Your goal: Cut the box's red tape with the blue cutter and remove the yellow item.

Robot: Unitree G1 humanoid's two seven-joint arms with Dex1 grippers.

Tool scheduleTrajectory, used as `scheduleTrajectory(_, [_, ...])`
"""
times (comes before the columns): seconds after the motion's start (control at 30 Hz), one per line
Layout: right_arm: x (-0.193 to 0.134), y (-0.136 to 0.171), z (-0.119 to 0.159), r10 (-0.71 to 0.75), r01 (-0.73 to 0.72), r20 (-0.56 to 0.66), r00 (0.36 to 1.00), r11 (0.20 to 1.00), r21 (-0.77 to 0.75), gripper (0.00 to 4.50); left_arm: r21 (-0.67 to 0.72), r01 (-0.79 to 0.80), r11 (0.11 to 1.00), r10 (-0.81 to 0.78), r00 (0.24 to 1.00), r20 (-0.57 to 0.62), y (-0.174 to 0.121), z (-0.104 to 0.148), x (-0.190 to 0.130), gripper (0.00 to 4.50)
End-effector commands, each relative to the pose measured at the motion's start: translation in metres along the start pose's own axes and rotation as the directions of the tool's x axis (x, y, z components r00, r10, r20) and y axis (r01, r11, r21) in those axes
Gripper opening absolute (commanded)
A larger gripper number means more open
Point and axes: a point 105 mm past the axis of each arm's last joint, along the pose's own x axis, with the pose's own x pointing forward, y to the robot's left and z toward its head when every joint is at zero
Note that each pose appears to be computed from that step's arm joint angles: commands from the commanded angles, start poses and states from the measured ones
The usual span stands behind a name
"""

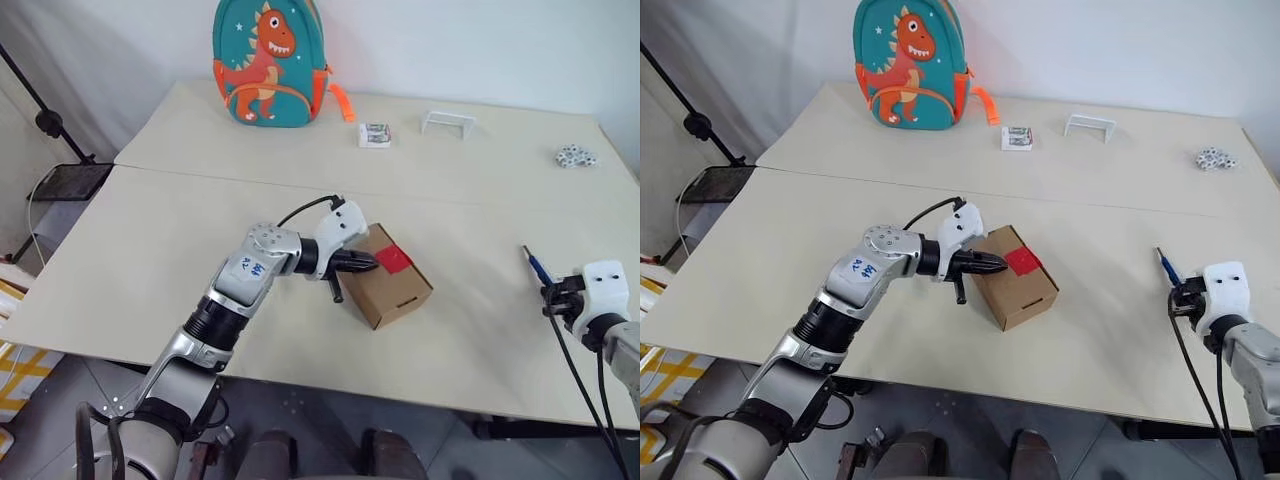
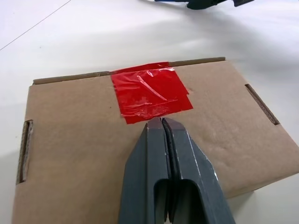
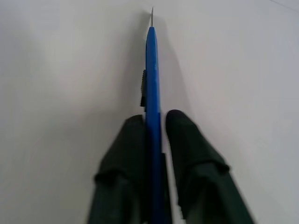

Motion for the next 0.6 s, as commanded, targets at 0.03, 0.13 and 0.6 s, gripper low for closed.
scheduleTrajectory(0.03, [-0.008, -0.001, 0.004, 0.052, -0.053, 0.023, 0.998, 0.998, 0.03, 2.03, -0.019, 0.001, 1.0, -0.002, 0.999, -0.039, -0.001, -0.011, 0.0, 0.0])
scheduleTrajectory(0.13, [-0.023, 0.0, 0.012, 0.122, -0.124, 0.046, 0.991, 0.991, 0.043, 3.01, -0.018, -0.002, 1.0, 0.002, 0.999, -0.039, -0.001, -0.011, -0.001, 0.0])
scheduleTrajectory(0.6, [-0.082, 0.002, 0.057, 0.473, -0.476, 0.092, 0.876, 0.879, 0.01, 4.47, 0.01, 0.005, 1.0, -0.005, 0.999, -0.034, 0.001, -0.01, -0.005, 0.0])
